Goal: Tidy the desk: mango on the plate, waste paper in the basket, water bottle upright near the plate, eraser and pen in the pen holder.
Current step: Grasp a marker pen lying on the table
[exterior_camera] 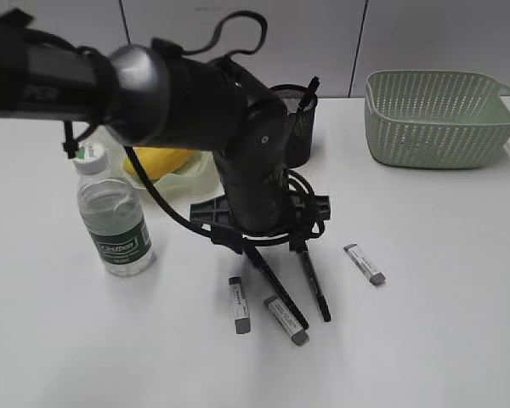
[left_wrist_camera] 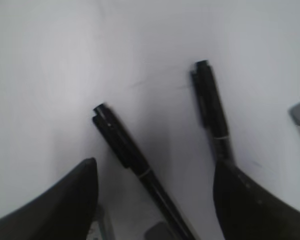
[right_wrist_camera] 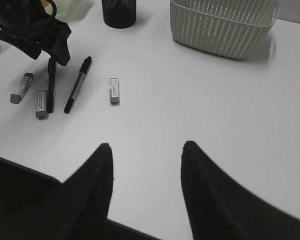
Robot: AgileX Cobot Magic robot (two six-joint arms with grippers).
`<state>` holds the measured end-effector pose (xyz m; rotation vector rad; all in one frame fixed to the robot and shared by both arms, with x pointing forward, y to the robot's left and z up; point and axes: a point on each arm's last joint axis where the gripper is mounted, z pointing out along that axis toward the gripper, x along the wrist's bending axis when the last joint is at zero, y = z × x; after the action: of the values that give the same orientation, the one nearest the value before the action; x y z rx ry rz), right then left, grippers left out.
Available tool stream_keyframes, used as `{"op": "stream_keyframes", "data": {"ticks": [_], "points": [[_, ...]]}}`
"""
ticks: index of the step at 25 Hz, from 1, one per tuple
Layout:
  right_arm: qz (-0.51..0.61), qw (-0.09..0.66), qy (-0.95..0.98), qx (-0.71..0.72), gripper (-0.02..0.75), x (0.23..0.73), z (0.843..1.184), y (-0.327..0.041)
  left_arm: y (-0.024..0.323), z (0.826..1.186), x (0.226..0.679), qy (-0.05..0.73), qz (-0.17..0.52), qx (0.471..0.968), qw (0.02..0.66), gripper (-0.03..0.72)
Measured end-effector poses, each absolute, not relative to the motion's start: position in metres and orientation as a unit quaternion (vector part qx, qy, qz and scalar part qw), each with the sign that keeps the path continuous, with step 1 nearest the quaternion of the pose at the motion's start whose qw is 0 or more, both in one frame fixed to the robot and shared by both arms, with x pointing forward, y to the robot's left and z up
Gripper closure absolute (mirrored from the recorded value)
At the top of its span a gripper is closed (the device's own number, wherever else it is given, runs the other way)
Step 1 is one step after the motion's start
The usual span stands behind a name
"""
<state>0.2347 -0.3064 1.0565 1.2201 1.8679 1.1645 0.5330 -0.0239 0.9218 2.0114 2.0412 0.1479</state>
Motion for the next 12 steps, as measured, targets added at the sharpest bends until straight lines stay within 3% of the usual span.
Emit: {"op": "stream_keyframes", "data": {"ticks": [5,12], "points": [[0.440,0.307,0.706,0.461,0.375,0.235,1.057,-0.306,-0.024,0.906,0.539,0.754,0.070,0.642,0.123,0.260],[0.440,0.307,0.706,0.461,0.376,0.235,1.057,-0.306,-0.027,0.890,0.542,0.762,0.065,0.631,0.130,0.398]]}}
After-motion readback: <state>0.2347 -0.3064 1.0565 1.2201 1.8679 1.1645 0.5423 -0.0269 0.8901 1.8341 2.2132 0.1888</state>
